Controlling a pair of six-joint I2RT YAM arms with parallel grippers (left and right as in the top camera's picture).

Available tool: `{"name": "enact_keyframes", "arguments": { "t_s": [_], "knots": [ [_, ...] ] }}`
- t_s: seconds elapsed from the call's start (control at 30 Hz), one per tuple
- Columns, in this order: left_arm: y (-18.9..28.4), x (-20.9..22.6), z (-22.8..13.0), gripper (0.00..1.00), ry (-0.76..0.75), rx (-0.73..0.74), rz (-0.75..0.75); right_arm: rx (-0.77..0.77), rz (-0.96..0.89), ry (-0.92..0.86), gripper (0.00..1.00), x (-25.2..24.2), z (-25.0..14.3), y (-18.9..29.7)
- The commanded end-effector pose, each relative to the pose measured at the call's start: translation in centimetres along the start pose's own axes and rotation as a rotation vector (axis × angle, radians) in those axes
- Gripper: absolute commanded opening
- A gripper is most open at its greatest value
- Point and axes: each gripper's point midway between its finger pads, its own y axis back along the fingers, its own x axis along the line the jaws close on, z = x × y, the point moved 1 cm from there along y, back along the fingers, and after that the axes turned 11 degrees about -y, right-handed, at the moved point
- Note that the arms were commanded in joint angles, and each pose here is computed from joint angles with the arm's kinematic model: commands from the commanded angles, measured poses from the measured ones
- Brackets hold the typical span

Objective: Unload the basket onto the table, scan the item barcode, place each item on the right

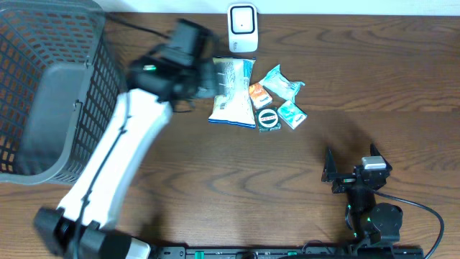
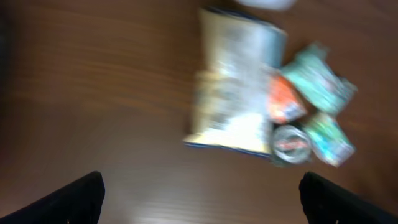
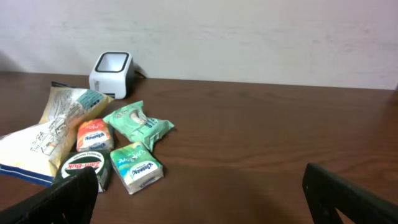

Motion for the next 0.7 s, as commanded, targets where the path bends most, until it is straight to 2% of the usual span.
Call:
{"name": "enact_keyframes", "arguments": {
  "t_s": [0.0,0.27,0.67],
  "knots": [
    [2.0,5.4,0.7,0.98,0.059,-0.047,0.159,0.001,-0.005,0.0,0.99,-0.1,-0.1,0.0],
    [3.7,11.3,-1.0,0.99,0.186,0.008,0.251,0.001,-0.005,0.0,0.99,-0.1,-0.1,0.0],
    [2.9,12.1,-3.7,0.99,0.204,0.12,0.264,0.001,-0.005,0.0,0.99,-0.1,-0.1,0.0]
  ]
}}
